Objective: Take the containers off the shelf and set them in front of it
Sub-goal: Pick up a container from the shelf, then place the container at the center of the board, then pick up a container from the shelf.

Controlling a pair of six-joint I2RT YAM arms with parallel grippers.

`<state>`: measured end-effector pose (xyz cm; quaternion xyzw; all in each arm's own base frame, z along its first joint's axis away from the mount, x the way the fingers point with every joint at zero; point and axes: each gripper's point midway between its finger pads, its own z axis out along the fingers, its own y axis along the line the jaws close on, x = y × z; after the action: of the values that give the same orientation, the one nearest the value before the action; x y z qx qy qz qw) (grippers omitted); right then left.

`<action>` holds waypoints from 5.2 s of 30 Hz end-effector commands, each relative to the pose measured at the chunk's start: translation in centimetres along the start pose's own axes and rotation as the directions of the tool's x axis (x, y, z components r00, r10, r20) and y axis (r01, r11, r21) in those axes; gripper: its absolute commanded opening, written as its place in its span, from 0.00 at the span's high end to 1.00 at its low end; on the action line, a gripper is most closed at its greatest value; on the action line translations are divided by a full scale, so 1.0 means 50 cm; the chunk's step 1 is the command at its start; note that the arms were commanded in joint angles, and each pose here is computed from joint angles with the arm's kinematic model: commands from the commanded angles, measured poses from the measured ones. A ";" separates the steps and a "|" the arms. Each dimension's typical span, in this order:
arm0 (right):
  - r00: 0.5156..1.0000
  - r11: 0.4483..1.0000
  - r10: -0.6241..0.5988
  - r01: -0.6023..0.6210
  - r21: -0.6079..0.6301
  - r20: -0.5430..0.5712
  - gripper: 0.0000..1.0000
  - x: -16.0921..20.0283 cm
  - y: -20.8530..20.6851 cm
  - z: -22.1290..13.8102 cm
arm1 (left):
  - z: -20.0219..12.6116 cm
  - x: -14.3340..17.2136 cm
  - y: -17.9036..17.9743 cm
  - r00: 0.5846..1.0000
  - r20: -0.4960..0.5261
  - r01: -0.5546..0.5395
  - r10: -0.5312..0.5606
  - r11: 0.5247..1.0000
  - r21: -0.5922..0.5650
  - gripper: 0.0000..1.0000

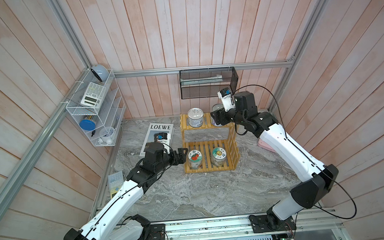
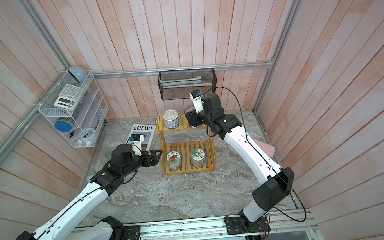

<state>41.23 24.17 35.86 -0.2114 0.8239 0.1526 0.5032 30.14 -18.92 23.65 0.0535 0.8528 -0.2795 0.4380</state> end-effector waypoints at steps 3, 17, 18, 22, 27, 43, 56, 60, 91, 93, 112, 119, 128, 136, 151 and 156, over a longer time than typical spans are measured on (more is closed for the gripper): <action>0.999 1.000 0.012 -0.012 0.006 0.048 0.30 -0.033 -0.002 -0.017 | -0.004 0.005 0.004 1.000 0.002 0.003 -0.003 1.000 0.004 0.00; 0.992 0.999 0.034 -0.034 -0.005 0.120 0.34 -0.052 0.003 -0.137 | 0.000 -0.002 0.010 1.000 0.009 -0.001 0.001 1.000 -0.013 0.00; 0.992 0.999 0.038 -0.037 -0.009 0.123 0.34 -0.049 0.005 -0.151 | 0.001 -0.002 0.010 1.000 0.007 -0.001 0.001 1.000 -0.014 0.00; 0.992 0.998 0.057 -0.055 -0.021 0.115 0.35 -0.016 0.012 -0.197 | 0.004 -0.009 0.010 1.000 0.014 -0.001 0.001 1.000 -0.018 0.00; 0.990 0.995 0.095 -0.092 -0.037 0.107 0.35 0.053 0.025 -0.258 | 0.009 -0.008 0.014 1.000 0.011 -0.001 0.002 1.000 -0.029 0.00; 0.990 0.989 0.142 -0.142 -0.046 -0.008 0.36 0.342 0.076 -0.260 | 0.018 0.012 0.014 1.000 -0.014 0.022 -0.023 1.000 -0.010 0.00; 0.992 0.995 0.104 -0.103 0.015 -0.069 0.35 0.542 0.099 -0.182 | 0.013 0.020 0.025 1.000 -0.010 0.019 -0.019 0.999 -0.030 0.00; 0.994 0.995 0.097 -0.096 0.012 -0.057 0.35 0.585 0.101 -0.165 | 0.017 0.025 0.028 1.000 -0.011 0.025 -0.025 0.999 -0.034 0.00; 0.988 0.994 0.098 -0.092 0.051 -0.120 0.10 0.699 0.086 -0.121 | 0.019 0.023 -0.008 0.999 -0.025 0.045 -0.043 0.997 0.065 0.00; 0.988 0.994 0.100 -0.094 0.057 -0.121 0.07 0.701 0.083 -0.122 | 0.017 0.021 -0.008 0.999 -0.022 0.042 -0.040 0.997 0.063 0.00; 0.989 0.988 0.145 -0.143 0.059 -0.030 0.02 0.581 0.070 -0.200 | -0.064 -0.120 -0.077 0.986 0.029 -0.163 0.162 0.986 0.040 0.00; 0.988 0.988 0.148 -0.147 0.043 -0.044 0.02 0.535 0.078 -0.225 | -0.063 -0.198 -0.120 0.963 0.017 -0.270 0.271 0.962 -0.048 0.00; 0.985 0.986 0.166 -0.165 0.025 -0.037 0.02 0.490 0.082 -0.253 | 0.010 -0.256 -0.148 0.940 -0.042 -0.340 0.337 0.930 -0.142 0.00; 0.984 0.984 0.175 -0.174 0.027 -0.032 0.02 0.487 0.077 -0.261 | 0.069 -0.287 -0.174 0.911 -0.067 -0.411 0.406 0.892 -0.187 0.00; 0.980 0.980 0.198 -0.197 0.039 -0.029 0.02 0.497 0.065 -0.262 | 0.135 -0.296 -0.178 0.901 -0.091 -0.434 0.424 0.879 -0.198 0.00; 0.978 0.978 0.206 -0.205 0.037 -0.033 0.02 0.498 0.063 -0.260 | 0.155 -0.294 -0.172 0.900 -0.101 -0.435 0.423 0.874 -0.214 0.00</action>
<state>19.76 16.14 19.83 -0.1245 0.8492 0.1823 0.4796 41.35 -27.99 34.95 0.1981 0.8586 -0.0836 0.4653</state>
